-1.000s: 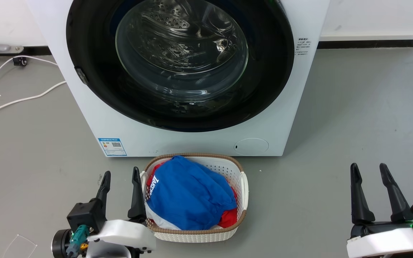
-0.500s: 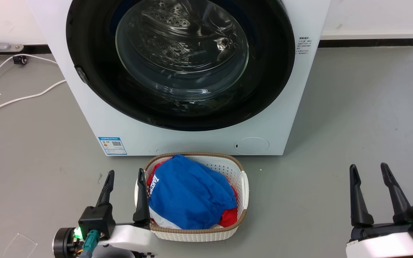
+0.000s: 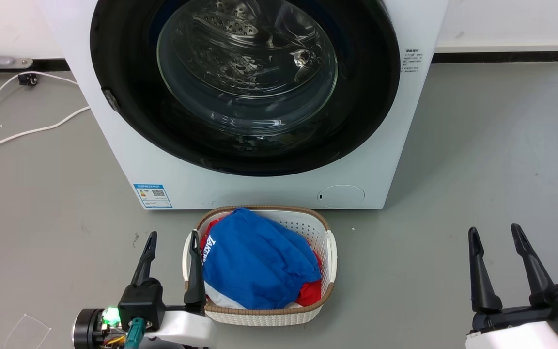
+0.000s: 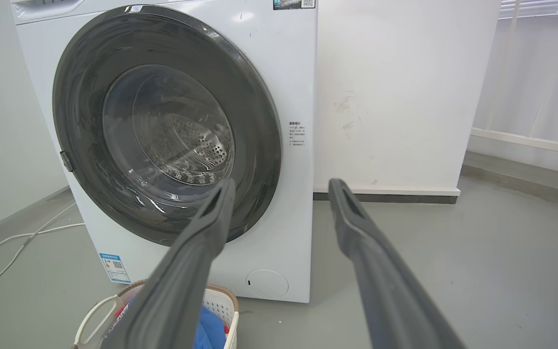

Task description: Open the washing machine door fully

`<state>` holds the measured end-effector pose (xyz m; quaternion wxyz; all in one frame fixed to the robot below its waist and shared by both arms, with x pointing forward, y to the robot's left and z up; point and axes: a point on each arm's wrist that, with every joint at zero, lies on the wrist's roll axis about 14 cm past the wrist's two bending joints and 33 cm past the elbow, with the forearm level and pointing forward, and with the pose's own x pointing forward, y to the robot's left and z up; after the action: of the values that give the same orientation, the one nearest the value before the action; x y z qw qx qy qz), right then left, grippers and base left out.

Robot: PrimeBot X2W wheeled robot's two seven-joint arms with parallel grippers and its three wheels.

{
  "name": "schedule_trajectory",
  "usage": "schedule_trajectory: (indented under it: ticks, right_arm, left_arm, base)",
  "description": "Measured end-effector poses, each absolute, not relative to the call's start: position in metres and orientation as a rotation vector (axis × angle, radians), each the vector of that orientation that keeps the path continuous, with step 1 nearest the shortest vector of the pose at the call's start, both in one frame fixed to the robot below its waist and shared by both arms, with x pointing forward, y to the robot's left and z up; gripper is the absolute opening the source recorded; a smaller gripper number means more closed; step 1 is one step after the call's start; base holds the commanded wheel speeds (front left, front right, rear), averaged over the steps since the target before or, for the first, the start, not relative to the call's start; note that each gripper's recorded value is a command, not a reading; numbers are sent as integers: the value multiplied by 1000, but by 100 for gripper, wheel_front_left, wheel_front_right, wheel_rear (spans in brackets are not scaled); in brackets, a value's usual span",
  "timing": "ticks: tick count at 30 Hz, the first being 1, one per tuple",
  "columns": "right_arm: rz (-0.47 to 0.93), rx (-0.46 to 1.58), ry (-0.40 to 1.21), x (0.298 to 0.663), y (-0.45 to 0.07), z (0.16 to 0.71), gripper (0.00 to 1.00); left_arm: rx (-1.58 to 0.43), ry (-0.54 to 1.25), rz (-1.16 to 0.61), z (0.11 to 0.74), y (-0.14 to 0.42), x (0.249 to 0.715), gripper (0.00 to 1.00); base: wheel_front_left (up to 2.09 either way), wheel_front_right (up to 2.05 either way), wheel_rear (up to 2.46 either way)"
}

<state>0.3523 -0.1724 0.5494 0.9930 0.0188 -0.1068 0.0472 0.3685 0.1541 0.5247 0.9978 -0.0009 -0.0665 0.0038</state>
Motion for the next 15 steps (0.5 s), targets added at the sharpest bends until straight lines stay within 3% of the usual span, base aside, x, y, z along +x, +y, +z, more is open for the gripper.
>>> schedule_trajectory:
  ticks: [15]
  right_arm:
    - [87,59,-193,351,-174,541,100]
  left_arm:
    - [19,-121,17,518,158,366,100]
  base:
    - [0,0,0]
